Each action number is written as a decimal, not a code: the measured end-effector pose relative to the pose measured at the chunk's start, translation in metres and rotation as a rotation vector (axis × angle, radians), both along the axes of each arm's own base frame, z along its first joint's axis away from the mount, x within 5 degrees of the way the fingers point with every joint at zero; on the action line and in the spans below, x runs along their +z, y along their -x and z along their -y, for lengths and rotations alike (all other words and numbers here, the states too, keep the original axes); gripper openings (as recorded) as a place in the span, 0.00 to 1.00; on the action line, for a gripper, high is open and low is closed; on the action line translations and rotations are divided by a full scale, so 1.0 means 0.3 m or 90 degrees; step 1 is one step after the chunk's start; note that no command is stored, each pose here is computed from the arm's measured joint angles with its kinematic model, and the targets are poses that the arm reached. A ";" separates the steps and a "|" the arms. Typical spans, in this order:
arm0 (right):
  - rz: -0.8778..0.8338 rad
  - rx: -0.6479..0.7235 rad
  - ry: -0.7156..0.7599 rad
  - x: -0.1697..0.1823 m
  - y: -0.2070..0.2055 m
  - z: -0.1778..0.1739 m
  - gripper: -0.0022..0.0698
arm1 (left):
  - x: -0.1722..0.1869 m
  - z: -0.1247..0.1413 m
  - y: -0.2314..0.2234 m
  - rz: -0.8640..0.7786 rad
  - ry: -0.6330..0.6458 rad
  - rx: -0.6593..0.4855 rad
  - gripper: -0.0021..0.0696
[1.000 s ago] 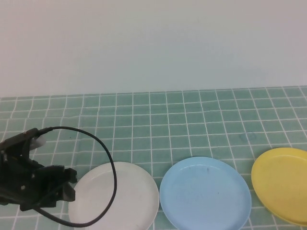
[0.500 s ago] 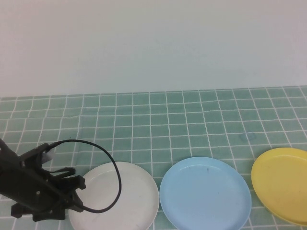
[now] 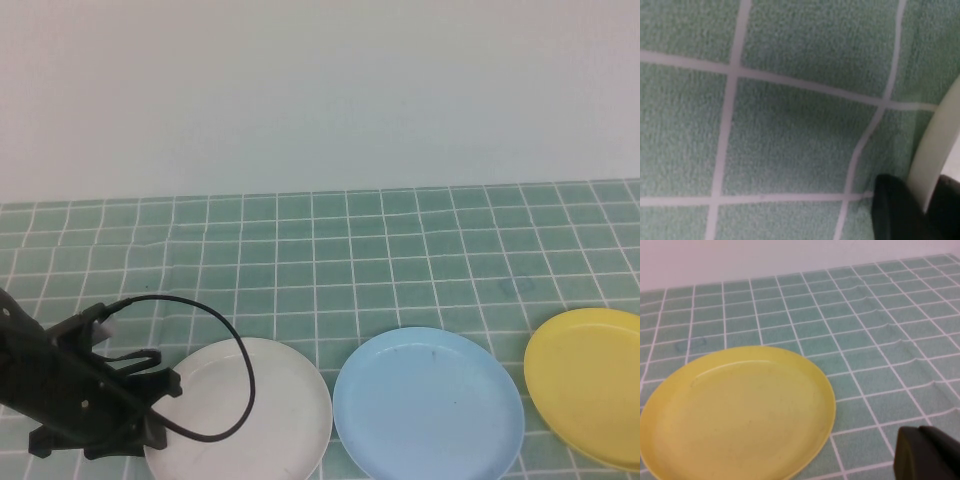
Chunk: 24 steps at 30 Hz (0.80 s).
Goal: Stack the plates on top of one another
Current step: Pick up the white plate
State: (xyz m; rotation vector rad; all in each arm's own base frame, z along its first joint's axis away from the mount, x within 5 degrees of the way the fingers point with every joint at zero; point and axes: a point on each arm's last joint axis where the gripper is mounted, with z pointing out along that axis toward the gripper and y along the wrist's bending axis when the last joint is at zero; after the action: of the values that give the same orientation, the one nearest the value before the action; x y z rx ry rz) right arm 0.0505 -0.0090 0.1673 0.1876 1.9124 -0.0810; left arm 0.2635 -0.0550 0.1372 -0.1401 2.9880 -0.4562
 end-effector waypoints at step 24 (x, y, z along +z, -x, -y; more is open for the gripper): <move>0.000 0.000 0.000 0.000 0.000 0.000 0.03 | 0.133 0.009 -0.045 0.072 0.011 -0.029 0.04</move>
State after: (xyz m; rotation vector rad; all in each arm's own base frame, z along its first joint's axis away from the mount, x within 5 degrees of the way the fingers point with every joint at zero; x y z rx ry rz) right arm 0.0505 -0.0090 0.1673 0.1876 1.9124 -0.0810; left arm 0.2769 -0.0577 0.1772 -0.0466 2.8828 -0.4776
